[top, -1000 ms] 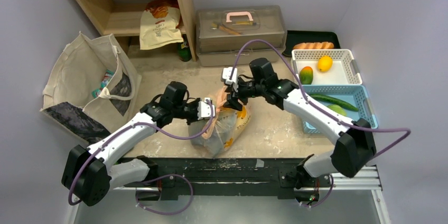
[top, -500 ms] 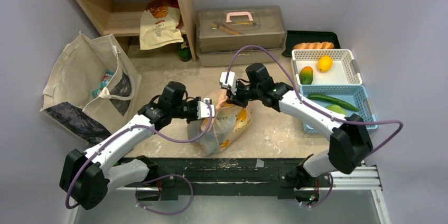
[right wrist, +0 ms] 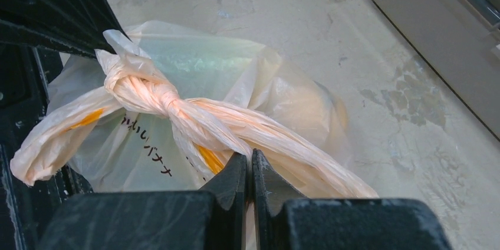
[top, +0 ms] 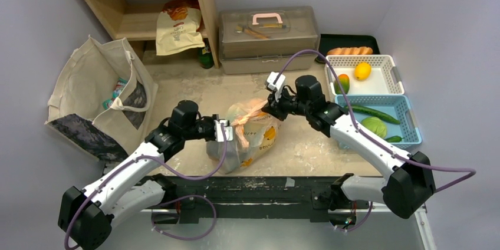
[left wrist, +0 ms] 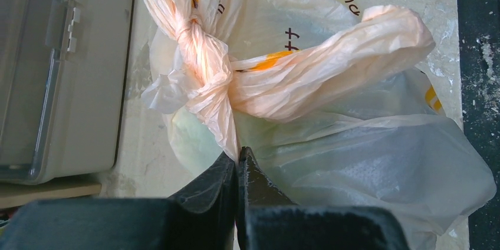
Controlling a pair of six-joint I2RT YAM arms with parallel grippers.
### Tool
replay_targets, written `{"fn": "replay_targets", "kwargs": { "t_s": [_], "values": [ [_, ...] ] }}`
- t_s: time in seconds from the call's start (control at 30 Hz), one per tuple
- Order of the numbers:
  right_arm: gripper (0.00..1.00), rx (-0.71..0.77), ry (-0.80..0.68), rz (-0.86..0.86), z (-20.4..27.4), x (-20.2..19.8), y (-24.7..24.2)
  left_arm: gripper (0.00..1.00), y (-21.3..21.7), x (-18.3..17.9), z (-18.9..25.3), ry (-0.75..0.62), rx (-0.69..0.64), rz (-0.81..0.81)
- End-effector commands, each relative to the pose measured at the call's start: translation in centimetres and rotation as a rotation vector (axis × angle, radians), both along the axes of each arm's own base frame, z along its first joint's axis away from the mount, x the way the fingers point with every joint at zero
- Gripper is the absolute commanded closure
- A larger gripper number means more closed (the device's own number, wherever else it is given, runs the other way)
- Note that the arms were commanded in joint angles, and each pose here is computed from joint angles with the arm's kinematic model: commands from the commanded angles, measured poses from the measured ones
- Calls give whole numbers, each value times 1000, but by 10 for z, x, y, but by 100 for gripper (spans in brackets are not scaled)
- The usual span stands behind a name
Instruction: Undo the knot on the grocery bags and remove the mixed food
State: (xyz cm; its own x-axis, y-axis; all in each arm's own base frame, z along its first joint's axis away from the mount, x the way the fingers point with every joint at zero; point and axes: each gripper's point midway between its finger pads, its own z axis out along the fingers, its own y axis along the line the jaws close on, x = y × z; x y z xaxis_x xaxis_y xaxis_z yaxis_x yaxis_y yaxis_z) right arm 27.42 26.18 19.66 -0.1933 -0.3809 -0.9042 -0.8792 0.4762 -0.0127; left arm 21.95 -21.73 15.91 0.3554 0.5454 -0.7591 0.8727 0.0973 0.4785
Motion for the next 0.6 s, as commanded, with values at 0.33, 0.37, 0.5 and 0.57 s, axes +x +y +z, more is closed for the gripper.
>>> {"fn": "replay_targets", "kwargs": {
  "t_s": [0.33, 0.37, 0.5, 0.57],
  "values": [
    [100, 54, -36, 112, 24, -8, -6, 49, 4, 5, 18, 252, -54, 151],
    [100, 55, -36, 121, 25, -8, -2, 47, -1, 10, 21, 244, -59, 151],
    [100, 49, -72, 145, 28, -6, 3, 46, -14, 37, 31, 187, -53, 172],
    [100, 42, -77, 153, 29, -5, 4, 48, -21, 41, 41, 154, -57, 133]
  ]
}}
